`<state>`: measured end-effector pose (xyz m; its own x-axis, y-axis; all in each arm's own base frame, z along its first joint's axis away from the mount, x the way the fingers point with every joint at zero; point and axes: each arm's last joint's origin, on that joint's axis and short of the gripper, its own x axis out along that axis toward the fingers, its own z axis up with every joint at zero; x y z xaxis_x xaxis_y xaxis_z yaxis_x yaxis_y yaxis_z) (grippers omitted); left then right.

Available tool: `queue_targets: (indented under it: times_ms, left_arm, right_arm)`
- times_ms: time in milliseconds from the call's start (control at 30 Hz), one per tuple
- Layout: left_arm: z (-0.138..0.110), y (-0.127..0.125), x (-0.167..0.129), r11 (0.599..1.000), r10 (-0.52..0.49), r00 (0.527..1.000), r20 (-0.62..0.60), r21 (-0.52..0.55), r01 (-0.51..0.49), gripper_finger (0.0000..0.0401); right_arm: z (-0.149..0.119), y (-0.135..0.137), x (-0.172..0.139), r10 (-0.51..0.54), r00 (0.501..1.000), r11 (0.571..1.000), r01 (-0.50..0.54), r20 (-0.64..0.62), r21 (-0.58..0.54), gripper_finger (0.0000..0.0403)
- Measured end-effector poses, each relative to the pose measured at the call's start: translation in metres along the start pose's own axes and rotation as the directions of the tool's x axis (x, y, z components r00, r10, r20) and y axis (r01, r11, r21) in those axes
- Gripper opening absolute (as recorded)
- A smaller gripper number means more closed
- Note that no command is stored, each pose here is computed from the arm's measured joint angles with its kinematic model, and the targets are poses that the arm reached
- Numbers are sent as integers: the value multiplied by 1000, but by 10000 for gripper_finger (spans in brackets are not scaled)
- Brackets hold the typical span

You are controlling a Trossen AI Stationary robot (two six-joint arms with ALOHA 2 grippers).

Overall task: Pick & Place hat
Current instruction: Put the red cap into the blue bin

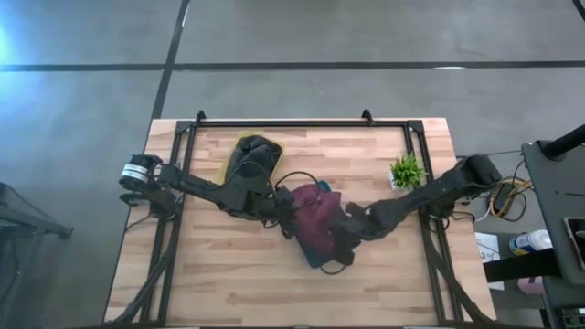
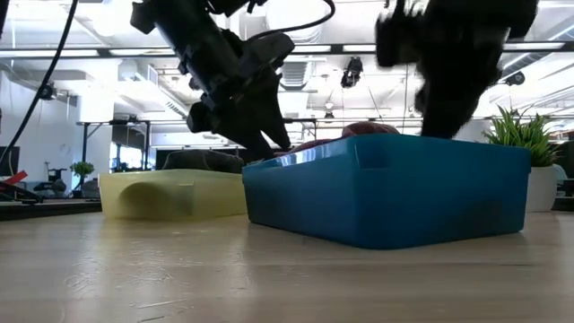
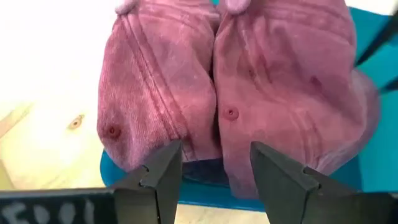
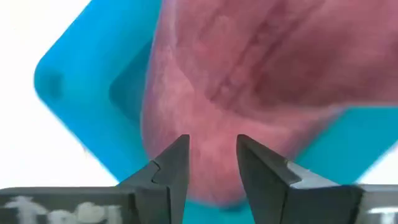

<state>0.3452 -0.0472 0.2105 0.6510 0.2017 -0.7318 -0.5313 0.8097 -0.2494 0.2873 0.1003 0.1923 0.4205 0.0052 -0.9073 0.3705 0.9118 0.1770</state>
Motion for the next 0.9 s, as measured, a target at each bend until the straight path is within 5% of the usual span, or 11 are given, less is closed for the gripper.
queue_targets:
  times_ms: [300,700,900]
  left_arm:
    - [2,-3,-2,1000,-12,1000,11,-6,12,183]
    - [13,-22,-15,996,-87,995,43,34,85,183]
    - [6,-40,-26,989,-102,992,79,117,92,183]
  right_arm:
    - [8,8,38,-2,999,1000,2,-35,-1,129]
    - [15,3,-37,-54,998,988,50,-25,-146,131]
    - [15,-21,-58,-81,995,990,86,50,-108,127]
